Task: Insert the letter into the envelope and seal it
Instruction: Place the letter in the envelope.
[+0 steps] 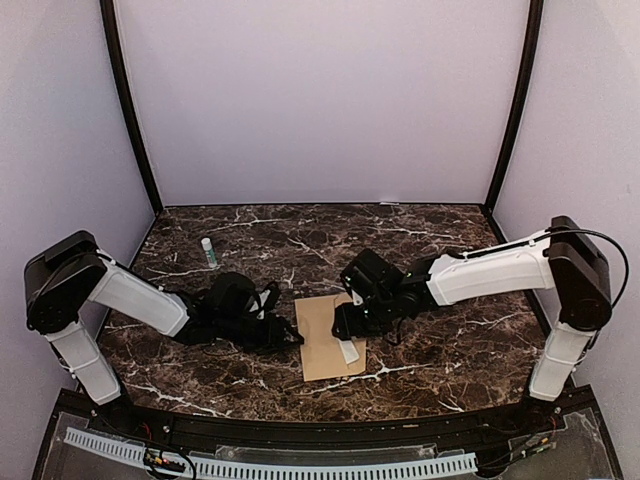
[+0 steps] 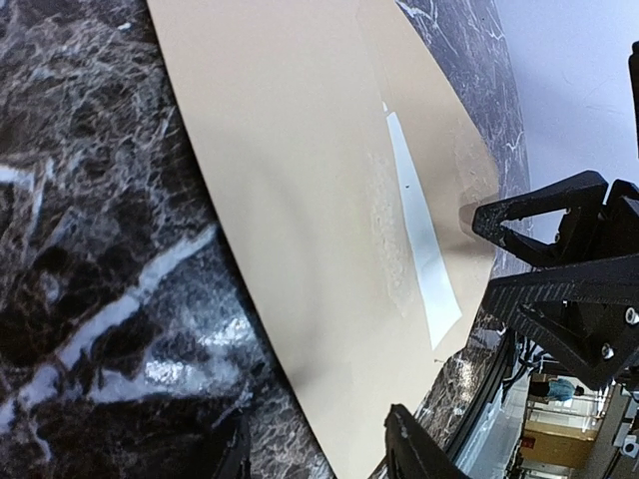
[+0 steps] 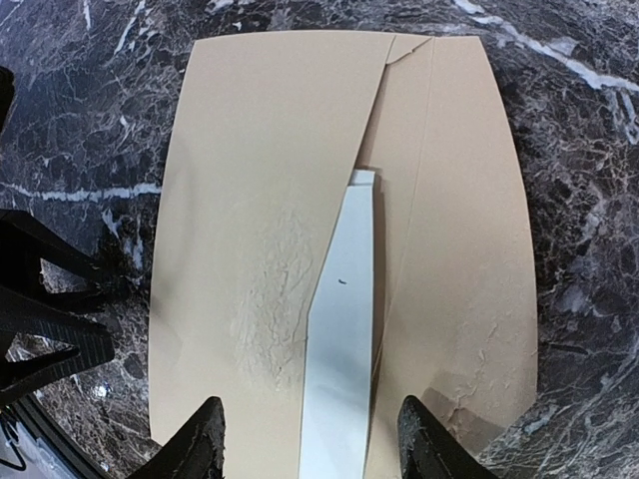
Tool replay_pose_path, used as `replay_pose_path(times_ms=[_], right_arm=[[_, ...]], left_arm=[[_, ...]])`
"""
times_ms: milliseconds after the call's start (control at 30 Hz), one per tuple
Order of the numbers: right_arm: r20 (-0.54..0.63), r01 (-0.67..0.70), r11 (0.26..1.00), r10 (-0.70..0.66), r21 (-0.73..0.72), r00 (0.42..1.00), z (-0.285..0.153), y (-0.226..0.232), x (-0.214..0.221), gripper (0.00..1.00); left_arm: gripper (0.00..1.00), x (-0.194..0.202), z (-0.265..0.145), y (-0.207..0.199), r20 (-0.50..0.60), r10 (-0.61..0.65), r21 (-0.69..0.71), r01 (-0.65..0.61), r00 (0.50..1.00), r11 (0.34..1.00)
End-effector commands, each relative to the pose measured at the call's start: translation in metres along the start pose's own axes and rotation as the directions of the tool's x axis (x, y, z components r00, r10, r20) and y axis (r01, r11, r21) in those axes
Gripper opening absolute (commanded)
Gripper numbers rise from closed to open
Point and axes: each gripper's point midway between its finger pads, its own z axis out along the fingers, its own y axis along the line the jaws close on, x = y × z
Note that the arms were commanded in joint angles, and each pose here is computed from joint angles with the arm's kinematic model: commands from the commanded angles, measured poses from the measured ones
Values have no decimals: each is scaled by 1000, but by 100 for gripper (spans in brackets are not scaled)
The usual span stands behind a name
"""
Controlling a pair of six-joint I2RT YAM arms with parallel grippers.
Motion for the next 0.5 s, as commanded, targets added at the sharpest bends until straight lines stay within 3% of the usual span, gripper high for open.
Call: replay_pose_path(times_ms=[0,467], right_arm=[[0,-16,1000,16,-1,1000,-2,4,11,56],[-28,-18,999,19,31,999,7,0,28,54]], left_arm=[[46,9,-7,-1,-4,-18,10,18,1000,1000],[45,34,5,-4,-51,-4,-7,4,999,1000]])
